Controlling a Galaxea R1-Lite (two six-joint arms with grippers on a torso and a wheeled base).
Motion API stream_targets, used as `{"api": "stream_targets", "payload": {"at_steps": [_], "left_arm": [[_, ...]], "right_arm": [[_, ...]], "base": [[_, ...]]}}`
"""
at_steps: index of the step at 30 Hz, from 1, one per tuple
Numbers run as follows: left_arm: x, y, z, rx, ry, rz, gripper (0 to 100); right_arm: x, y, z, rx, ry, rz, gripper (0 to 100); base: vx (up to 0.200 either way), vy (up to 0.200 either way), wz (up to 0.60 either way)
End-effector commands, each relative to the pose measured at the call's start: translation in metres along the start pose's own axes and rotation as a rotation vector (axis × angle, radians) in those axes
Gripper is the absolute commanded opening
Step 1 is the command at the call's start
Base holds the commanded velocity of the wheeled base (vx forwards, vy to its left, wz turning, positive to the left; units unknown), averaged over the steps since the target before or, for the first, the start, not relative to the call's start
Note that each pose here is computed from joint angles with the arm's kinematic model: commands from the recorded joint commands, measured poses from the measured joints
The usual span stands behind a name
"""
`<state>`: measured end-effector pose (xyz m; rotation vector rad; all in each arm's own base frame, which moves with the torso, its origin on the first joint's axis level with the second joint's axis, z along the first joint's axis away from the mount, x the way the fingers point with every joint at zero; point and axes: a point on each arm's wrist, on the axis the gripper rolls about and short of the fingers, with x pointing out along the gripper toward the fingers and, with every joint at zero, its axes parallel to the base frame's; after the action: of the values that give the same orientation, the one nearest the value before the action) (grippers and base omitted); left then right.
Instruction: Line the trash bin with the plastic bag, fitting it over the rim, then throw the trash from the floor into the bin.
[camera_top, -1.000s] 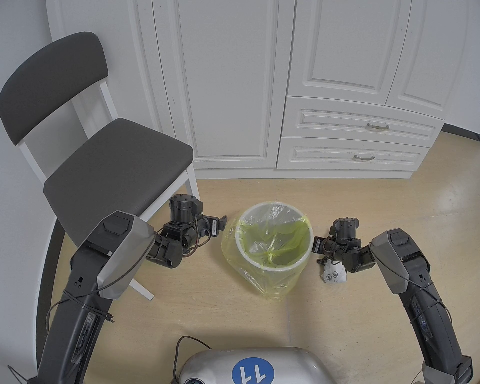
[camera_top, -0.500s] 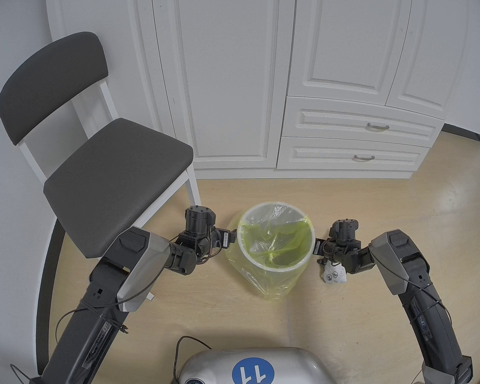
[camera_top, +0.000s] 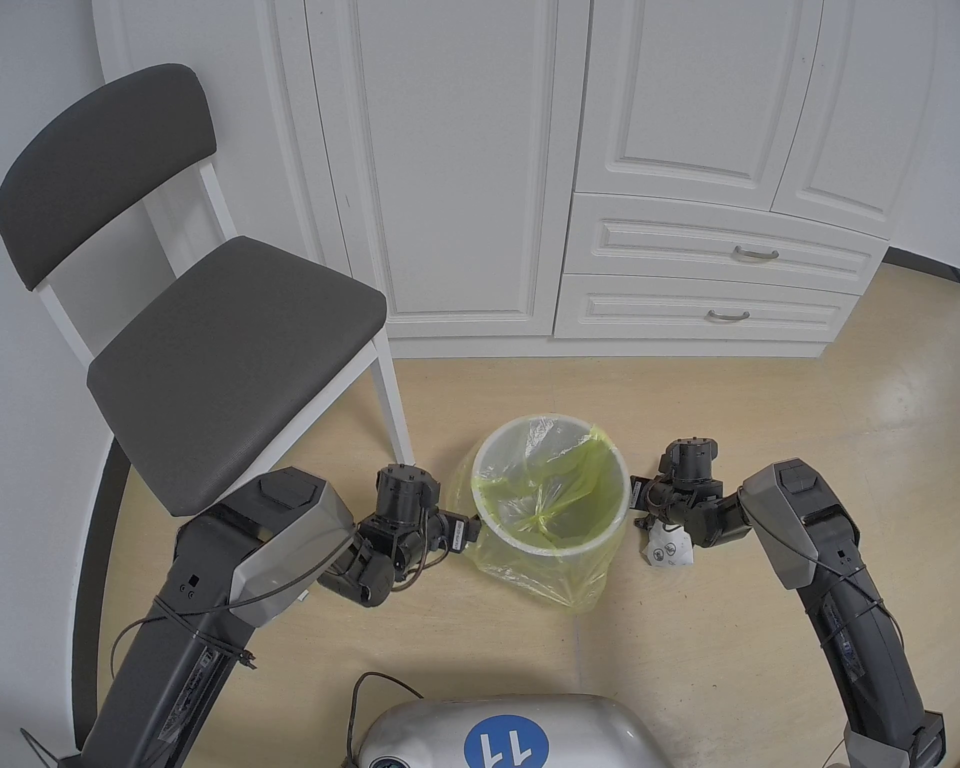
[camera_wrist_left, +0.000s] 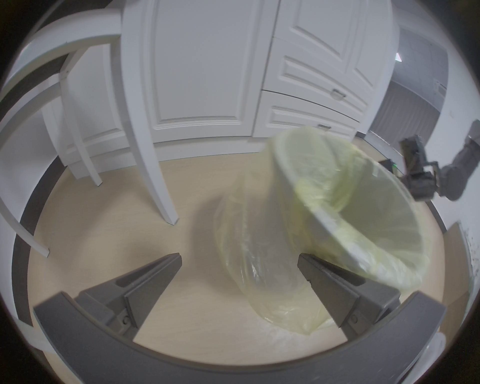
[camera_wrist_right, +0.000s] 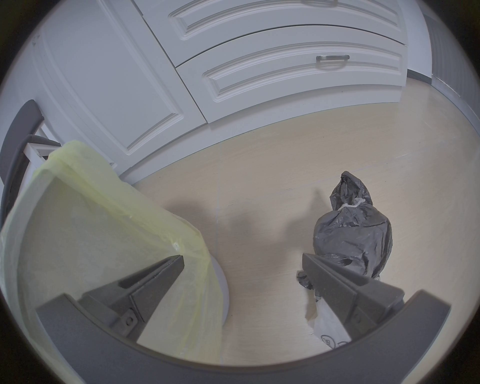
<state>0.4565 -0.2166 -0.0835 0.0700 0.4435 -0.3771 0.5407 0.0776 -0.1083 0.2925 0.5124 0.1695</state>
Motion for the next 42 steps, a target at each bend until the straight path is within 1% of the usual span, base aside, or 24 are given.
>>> {"api": "stream_targets", "payload": {"at_steps": [1, 10, 13, 16, 19, 22, 23, 25, 27, 31, 33, 34, 35, 36, 37, 40, 42], "left_arm": [[-0.030, -0.015, 0.001, 0.012, -0.025, -0.042, 100], [-0.036, -0.015, -0.002, 0.005, -0.037, -0.044, 100], [-0.035, -0.009, -0.006, -0.001, -0.032, -0.028, 100], [-0.037, 0.002, -0.009, -0.016, -0.037, -0.005, 100], [-0.043, 0.010, -0.010, -0.026, -0.069, 0.011, 100], [-0.047, 0.012, -0.010, -0.028, -0.088, 0.013, 100], [-0.059, 0.012, -0.004, -0.028, -0.111, 0.013, 100], [-0.068, 0.013, -0.001, -0.028, -0.112, 0.010, 100], [-0.072, 0.012, 0.004, -0.028, -0.131, 0.006, 100], [-0.078, 0.006, 0.027, -0.018, -0.182, -0.013, 100], [-0.078, 0.005, 0.030, -0.016, -0.187, -0.016, 100], [-0.079, -0.005, 0.041, 0.000, -0.178, -0.049, 100], [-0.079, -0.005, 0.041, 0.000, -0.178, -0.049, 100], [-0.080, -0.009, 0.047, 0.009, -0.171, -0.071, 100], [-0.078, -0.014, 0.053, 0.029, -0.153, -0.110, 100], [-0.069, -0.022, 0.056, 0.085, -0.108, -0.135, 100], [-0.059, -0.027, 0.051, 0.123, -0.069, -0.143, 100]], "right_arm": [[0.000, -0.001, 0.000, 0.001, -0.001, -0.001, 100], [0.000, -0.003, 0.000, 0.003, -0.002, -0.003, 100], [0.000, -0.004, 0.000, 0.003, -0.001, -0.007, 100], [0.000, -0.005, 0.000, 0.008, -0.003, -0.013, 100], [-0.001, -0.007, 0.001, 0.008, -0.010, -0.030, 100], [-0.001, -0.007, 0.003, 0.010, -0.016, -0.037, 100], [-0.002, -0.005, 0.008, 0.016, -0.030, -0.055, 100], [-0.006, -0.006, 0.017, 0.019, -0.053, -0.071, 100], [-0.007, -0.007, 0.016, 0.022, -0.047, -0.076, 100], [-0.007, -0.010, 0.008, 0.029, -0.024, -0.099, 100], [-0.007, -0.009, 0.007, 0.028, -0.022, -0.102, 100], [-0.007, -0.006, 0.006, 0.026, -0.020, -0.103, 100], [-0.007, -0.006, 0.006, 0.026, -0.020, -0.103, 100], [-0.007, -0.005, 0.006, 0.026, -0.020, -0.102, 100], [-0.007, -0.005, 0.006, 0.024, -0.021, -0.101, 100], [-0.007, -0.005, 0.006, 0.024, -0.021, -0.101, 100], [-0.007, -0.005, 0.006, 0.022, -0.021, -0.101, 100]], "base": [[0.000, 0.000, 0.00], [0.000, 0.000, 0.00], [0.000, 0.000, 0.00], [0.000, 0.000, 0.00], [0.000, 0.000, 0.00], [0.000, 0.000, 0.00], [0.000, 0.000, 0.00], [0.000, 0.000, 0.00], [0.000, 0.000, 0.00], [0.000, 0.000, 0.00], [0.000, 0.000, 0.00], [0.000, 0.000, 0.00], [0.000, 0.000, 0.00], [0.000, 0.000, 0.00], [0.000, 0.000, 0.00], [0.000, 0.000, 0.00], [0.000, 0.000, 0.00]]}}
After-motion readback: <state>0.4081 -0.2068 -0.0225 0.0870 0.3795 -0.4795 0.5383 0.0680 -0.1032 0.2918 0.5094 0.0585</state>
